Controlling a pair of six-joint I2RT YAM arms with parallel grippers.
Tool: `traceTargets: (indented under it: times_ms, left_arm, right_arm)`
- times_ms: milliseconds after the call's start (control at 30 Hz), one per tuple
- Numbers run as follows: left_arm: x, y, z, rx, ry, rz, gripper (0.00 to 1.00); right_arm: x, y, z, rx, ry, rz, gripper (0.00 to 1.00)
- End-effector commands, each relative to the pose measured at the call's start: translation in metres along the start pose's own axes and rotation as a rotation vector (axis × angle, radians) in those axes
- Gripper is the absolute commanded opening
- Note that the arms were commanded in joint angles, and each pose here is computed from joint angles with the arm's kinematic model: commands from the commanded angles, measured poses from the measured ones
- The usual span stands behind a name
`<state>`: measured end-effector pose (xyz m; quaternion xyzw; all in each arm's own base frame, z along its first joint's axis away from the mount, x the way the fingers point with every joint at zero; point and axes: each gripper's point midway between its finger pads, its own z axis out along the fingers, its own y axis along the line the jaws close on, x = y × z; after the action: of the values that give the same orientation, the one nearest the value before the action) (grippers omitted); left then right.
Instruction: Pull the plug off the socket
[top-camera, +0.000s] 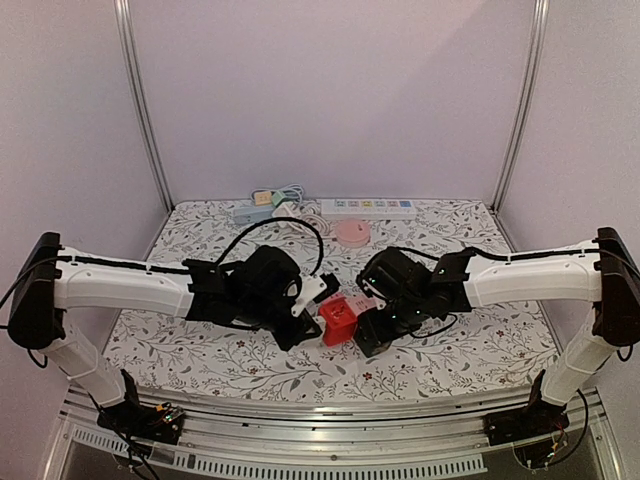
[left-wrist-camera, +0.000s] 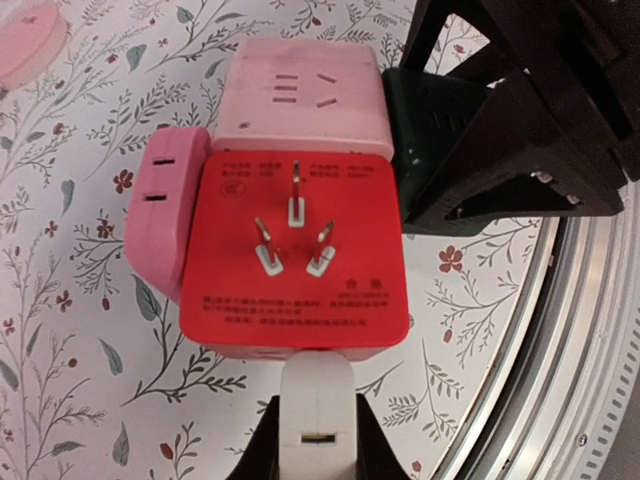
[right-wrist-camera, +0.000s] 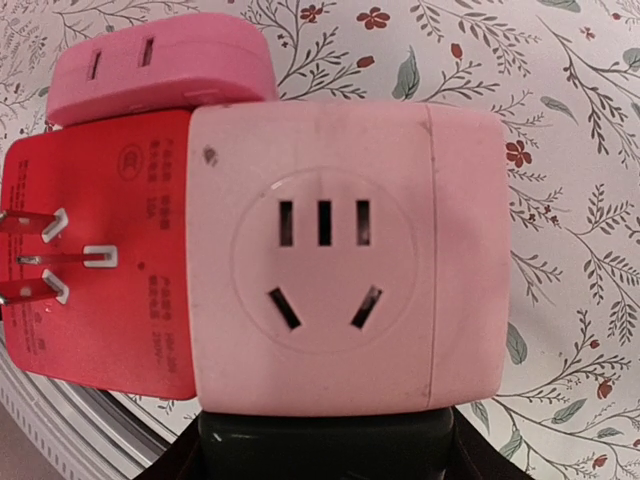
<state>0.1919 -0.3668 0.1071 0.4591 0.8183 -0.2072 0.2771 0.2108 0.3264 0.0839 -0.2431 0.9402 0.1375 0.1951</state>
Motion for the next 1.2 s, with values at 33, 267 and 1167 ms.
traceTargets:
  times_ms: [33, 267, 1167]
  left_arm:
    - [-0.004, 0.001, 0.005, -0.026, -0.013, -0.023, 0.00]
    - [-0.002, -0.001, 0.007, -0.012, -0.023, -0.059, 0.00]
    - [-0.013, -0.006, 0.009, 0.045, -0.068, -0.094, 0.00]
  right_arm:
    - [-0.020, -0.014, -0.004, 0.040, -0.085, 0.126, 0.45]
    - [-0.020, -0.023, -0.002, 0.061, -0.083, 0.210, 0.45]
    - [-0.011, -0.014, -0.013, 0.036, -0.118, -0.028, 0.45]
